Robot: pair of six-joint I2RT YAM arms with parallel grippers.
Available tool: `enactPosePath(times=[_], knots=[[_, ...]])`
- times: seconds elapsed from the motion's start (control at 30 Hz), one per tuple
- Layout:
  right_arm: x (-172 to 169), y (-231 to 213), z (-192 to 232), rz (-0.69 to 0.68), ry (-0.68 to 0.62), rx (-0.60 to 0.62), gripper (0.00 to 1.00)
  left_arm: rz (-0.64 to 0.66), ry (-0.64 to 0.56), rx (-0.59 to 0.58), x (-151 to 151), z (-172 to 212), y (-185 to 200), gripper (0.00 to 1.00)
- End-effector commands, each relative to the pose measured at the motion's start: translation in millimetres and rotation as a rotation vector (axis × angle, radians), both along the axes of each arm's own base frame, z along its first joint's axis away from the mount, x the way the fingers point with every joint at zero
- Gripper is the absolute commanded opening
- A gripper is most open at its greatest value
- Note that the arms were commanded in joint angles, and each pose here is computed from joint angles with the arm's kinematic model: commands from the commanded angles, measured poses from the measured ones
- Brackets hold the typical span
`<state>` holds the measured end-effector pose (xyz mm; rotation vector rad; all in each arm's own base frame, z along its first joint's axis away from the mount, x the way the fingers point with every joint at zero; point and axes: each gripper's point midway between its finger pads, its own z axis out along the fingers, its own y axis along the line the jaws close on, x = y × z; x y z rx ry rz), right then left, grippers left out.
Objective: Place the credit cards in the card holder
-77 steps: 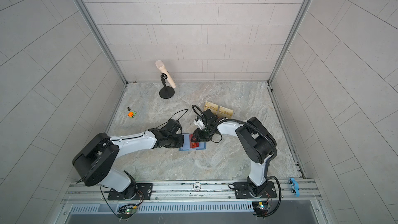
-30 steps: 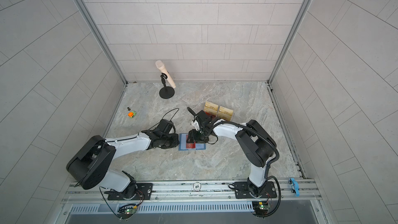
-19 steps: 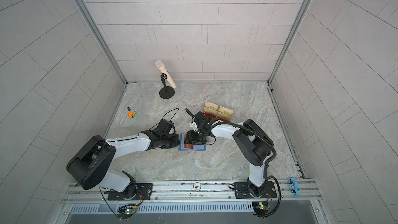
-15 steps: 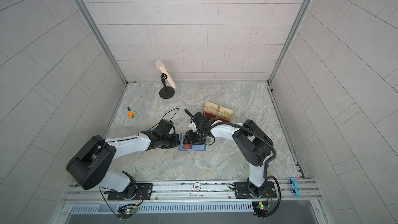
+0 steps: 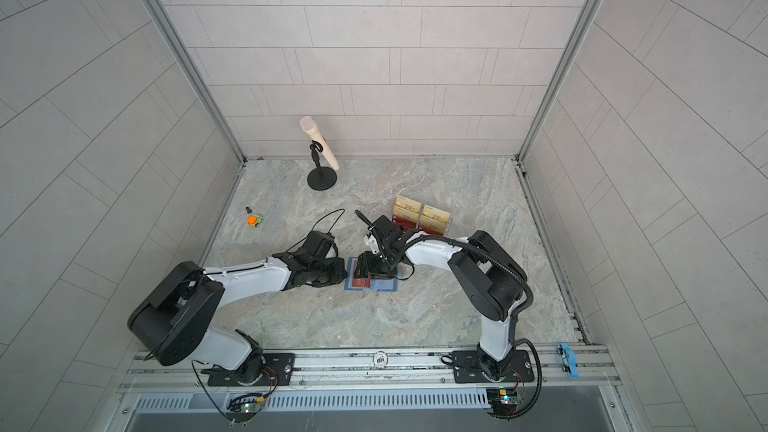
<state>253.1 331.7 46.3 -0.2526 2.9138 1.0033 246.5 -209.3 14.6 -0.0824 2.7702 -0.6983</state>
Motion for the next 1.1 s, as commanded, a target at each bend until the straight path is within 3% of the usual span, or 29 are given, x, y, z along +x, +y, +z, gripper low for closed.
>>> enactPosePath(times=[0.0,0.2,0.3,0.37,0.57,0.83,1.07], knots=[[3.5,-4.5,25.5,0.026,-0.083,-0.029,0.63,-0.009,0.002,0.056,-4.2,3.0,10.0,0.12],[5.0,-18.6,35.8,0.036,-0.132,-0.054,0.63,-0.042,-0.015,0.058,-2.0,23.6,7.3,0.25],[6.7,-30.5,36.8,0.049,-0.151,-0.088,0.60,-0.067,-0.033,0.059,-3.2,34.5,7.7,0.26],[7.1,-41.2,33.7,0.060,-0.163,-0.129,0.54,-0.095,-0.046,0.013,-3.8,45.4,-1.3,0.25],[6.2,-64.7,17.9,0.044,-0.184,-0.187,0.23,-0.246,-0.020,-0.137,-12.8,66.9,-56.4,0.26],[6.4,-91.4,-9.8,0.008,-0.173,-0.242,0.18,-0.258,0.017,-0.186,7.0,52.7,-89.2,0.35],[10.7,-96.5,-19.6,-0.017,-0.163,-0.231,0.18,-0.273,0.049,-0.205,11.5,41.1,-100.0,0.35]])
